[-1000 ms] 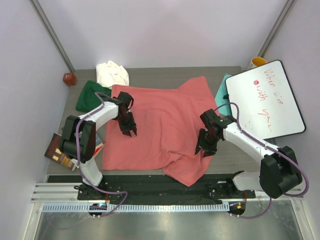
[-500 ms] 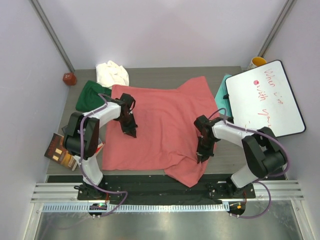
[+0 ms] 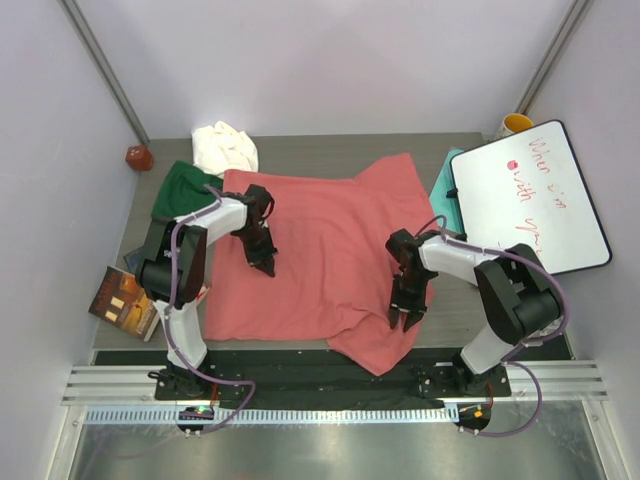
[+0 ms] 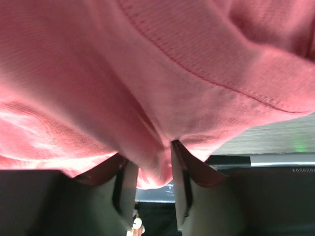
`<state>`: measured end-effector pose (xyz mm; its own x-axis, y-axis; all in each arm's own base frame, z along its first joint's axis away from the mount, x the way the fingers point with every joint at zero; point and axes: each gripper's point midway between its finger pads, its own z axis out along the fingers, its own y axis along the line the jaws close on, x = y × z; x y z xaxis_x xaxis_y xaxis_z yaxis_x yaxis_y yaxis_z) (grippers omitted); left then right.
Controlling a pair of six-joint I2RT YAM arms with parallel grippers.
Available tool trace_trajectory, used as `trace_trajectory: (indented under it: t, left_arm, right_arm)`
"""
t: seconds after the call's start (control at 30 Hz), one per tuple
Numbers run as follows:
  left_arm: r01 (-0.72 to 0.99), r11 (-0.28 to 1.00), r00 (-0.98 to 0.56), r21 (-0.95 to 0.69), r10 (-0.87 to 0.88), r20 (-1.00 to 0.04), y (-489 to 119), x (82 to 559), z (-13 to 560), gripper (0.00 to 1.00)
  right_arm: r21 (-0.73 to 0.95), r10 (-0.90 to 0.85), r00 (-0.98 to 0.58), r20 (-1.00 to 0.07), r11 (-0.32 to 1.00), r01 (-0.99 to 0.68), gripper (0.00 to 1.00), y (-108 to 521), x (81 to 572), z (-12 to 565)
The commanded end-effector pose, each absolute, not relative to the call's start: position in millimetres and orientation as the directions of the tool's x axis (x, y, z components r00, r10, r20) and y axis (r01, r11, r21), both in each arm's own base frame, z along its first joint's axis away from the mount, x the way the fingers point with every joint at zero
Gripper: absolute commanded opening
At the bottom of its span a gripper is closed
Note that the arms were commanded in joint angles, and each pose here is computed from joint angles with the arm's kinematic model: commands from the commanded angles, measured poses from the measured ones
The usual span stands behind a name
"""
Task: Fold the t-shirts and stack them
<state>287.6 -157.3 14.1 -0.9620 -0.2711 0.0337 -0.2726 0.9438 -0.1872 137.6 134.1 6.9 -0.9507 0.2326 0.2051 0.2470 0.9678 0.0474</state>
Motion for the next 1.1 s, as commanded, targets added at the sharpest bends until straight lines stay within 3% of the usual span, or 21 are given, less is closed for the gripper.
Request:
trace_trajectory:
  t: [0.0,0.23,0.57,0.7,0.93,1.07]
  left_arm:
    - [-0.242,0.957,-0.97,-0.163,-0.241,0.022,-157,297,4,0.0]
    - [-0.254,0.95,-0.967,-0.181,-0.251,0.039,-157,306,8,0.0]
    - [-0.243,0.953,-0.97,-0.182,-0.239,0.044,-152,308,10,0.0]
    - [-0.239,0.953,-0.971,-0.186,-0.234,0.046,-150,307,13,0.0]
    - [-0.201,0.942,-0.979,-0.268,-0.204,0.016,-163,327,44,0.27]
    - [-0.175,0.923,-0.982,-0.344,-0.189,-0.009,-177,336,69,0.38]
  right_arm:
    - [-0.14,0.259,-0.947,0.188,0.962,0.235,0.41,89,131,-15]
    - [-0.142,0.389,-0.902,0.188,0.919,0.367,0.43,68,146,-5]
    - [-0.132,0.366,-0.922,0.13,0.928,0.349,0.46,60,188,3]
    - [-0.096,0.324,-0.945,0.045,0.943,0.319,0.48,62,220,26]
    - [-0.037,0.328,-0.939,-0.102,0.942,0.333,0.52,66,259,95]
    - [-0.017,0.357,-0.918,-0.171,0.931,0.365,0.54,64,265,117]
